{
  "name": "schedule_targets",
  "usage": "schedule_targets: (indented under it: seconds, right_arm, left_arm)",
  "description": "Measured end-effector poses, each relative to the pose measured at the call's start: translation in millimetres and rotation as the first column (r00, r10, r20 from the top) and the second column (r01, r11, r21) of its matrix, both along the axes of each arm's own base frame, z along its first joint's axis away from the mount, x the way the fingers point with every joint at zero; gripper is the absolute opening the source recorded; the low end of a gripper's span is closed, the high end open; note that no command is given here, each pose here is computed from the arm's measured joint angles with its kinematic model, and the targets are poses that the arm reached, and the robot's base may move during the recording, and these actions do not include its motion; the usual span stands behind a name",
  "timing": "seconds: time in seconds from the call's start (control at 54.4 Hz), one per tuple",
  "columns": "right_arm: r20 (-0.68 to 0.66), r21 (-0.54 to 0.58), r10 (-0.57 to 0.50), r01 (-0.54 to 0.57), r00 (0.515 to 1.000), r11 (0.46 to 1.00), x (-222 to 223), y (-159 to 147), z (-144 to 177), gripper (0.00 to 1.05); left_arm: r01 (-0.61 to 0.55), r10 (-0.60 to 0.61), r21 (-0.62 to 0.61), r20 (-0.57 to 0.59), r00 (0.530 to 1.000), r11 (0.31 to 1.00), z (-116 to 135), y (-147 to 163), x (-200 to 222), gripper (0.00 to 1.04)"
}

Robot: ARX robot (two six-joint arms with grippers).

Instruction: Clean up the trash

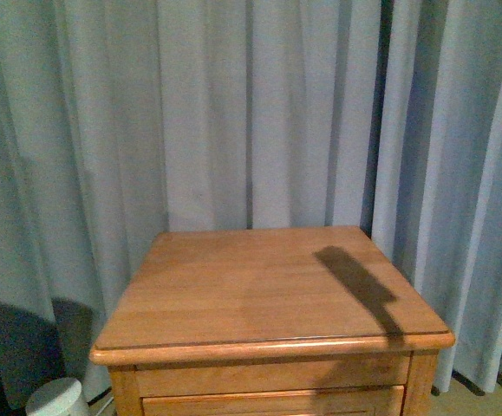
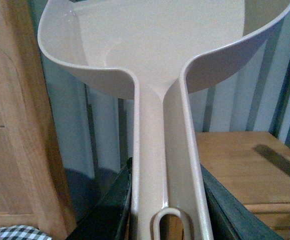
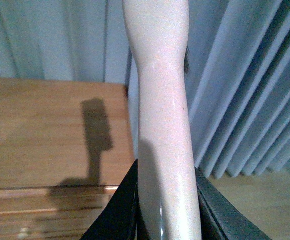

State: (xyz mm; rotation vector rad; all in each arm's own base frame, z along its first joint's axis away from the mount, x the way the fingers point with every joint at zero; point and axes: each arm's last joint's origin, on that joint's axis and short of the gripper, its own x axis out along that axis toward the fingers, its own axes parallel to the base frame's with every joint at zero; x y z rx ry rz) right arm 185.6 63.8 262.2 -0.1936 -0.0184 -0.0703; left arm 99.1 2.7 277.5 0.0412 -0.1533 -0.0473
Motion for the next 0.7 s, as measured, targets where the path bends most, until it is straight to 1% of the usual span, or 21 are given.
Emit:
schedule_targets:
  seconds: [0.11,0.276,0.441,0.699]
  right_arm:
    - [0.049,-0.027,-0.031,0.032,0.998,0.999,-26,-10,1,0.2]
    - [0.091,-0.005,-0.066,0.066,0.994,0.998,-48,-18,4,0.2]
    - [0.122,0.019,-0.074,0.072,0.99,0.997,-60,-21,6,0.2]
    - [0.116,0.036,-0.089,0.086,0.989,0.996,-66,-21,3,0.2]
  left_arm:
    - [0.0,0.0,0.0,0.0,1.0,1.0,0,0,0,0.28]
    - [0.0,0.0,0.0,0.0,1.0,1.0,0,0,0,0.28]
    - [-0.001,0.001,0.0,0.0,1.0,1.0,0,0,0,0.28]
    - [-0.001,0.001,0.0,0.0,1.0,1.0,0,0,0,0.28]
